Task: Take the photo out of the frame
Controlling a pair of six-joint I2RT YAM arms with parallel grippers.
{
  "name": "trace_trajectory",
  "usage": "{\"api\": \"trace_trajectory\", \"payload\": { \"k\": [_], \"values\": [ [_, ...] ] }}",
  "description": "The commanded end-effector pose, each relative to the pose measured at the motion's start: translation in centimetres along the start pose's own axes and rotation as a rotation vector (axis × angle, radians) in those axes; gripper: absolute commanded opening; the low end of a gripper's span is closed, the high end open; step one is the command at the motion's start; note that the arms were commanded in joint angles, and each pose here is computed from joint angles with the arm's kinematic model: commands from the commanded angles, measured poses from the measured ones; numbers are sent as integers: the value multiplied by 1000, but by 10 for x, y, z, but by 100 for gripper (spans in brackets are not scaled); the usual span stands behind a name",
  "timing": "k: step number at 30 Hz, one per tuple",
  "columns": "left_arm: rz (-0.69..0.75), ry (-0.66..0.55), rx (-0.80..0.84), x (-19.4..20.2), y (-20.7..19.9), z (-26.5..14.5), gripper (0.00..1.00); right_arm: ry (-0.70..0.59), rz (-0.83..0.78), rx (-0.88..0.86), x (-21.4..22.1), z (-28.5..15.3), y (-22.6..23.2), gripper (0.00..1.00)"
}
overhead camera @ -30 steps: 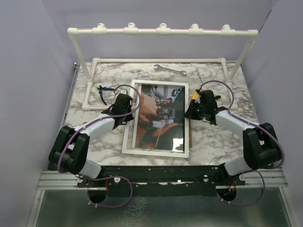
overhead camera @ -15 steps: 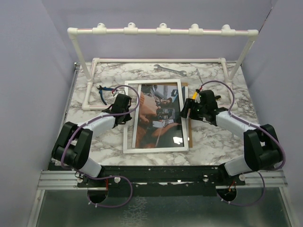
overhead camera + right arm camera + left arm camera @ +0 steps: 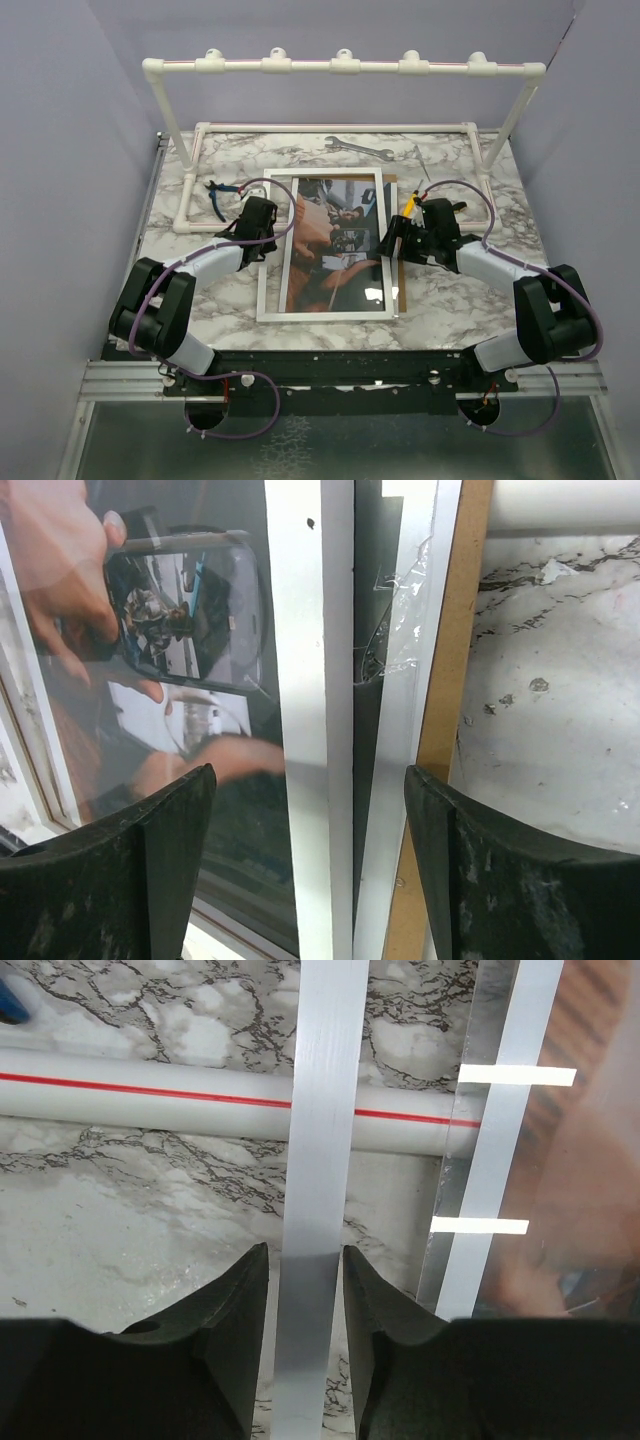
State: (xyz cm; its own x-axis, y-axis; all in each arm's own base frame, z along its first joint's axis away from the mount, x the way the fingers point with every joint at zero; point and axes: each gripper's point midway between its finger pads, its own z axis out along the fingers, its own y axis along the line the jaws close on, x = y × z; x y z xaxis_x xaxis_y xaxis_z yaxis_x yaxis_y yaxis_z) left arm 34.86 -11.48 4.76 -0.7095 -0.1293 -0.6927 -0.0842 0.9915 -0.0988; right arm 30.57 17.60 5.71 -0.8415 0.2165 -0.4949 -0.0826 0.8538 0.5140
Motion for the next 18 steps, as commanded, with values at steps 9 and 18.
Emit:
{"api": "trace_trajectory", "payload": {
  "k": [9, 18],
  "values": [
    [-72, -89, -3, -30, 0, -16, 69, 37, 43, -56, 12, 5, 6, 80],
    [-131, -111, 66, -33, -11, -45, 76, 4, 50, -24, 10, -3, 0, 92]
  ]
}}
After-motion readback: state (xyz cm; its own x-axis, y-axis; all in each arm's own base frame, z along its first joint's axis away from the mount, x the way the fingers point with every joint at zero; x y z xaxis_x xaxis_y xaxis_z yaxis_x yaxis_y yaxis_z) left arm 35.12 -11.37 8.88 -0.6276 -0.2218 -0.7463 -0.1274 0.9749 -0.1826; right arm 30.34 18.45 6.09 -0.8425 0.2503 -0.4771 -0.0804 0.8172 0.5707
